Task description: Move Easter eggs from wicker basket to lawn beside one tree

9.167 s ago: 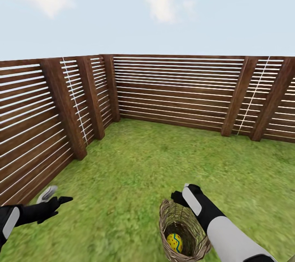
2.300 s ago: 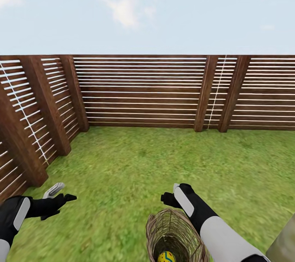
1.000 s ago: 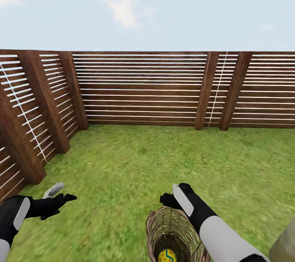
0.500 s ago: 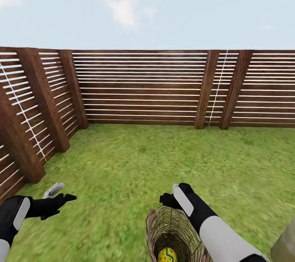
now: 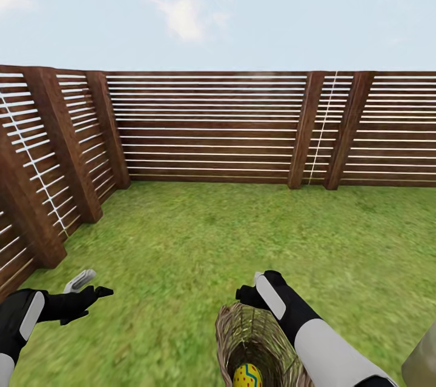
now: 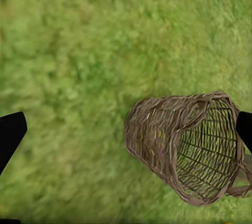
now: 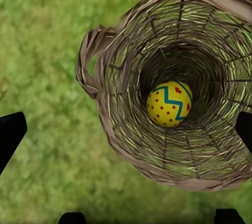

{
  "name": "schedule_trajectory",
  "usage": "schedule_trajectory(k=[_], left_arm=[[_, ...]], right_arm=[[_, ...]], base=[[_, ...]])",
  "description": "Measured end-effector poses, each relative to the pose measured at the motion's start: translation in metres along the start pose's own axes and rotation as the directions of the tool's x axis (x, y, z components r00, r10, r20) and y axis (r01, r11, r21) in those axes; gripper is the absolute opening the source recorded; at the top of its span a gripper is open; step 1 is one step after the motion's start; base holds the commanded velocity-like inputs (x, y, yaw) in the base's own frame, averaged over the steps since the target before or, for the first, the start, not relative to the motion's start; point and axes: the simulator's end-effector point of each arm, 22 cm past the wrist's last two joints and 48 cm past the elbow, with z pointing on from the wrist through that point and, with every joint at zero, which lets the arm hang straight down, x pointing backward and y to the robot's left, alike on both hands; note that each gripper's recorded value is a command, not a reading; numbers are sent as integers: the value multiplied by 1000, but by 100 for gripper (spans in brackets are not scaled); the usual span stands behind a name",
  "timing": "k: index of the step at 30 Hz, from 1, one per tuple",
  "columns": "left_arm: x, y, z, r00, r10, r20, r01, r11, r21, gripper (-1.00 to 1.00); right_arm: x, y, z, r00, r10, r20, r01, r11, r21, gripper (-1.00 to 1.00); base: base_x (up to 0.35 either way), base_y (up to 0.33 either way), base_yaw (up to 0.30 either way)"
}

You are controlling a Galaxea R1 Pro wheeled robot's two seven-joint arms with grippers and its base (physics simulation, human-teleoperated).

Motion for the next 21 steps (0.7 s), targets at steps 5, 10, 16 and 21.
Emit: schedule_trajectory(k=[5,10,16,21], left_arm=[[3,5,7,1000,0,0,0,1000,0,100],[6,9,14,1000,0,1,0,1000,1,100],[9,16,21,1000,1,2,-1,1000,-1,100],[13,20,28,1000,1,1,-1,1000,0,100]], right_arm=[[4,-2,8,1000,-2,-2,2,1000,3,100],[10,-4,17,1000,0,-9,0,1000,3,100],[18,-9,27,1000,0,-25,0,1000,7,100],[28,-18,36,998,24,-64,-24,1000,2,100]], base=[[0,0,0],[0,0,0],[0,0,0],[0,0,0]])
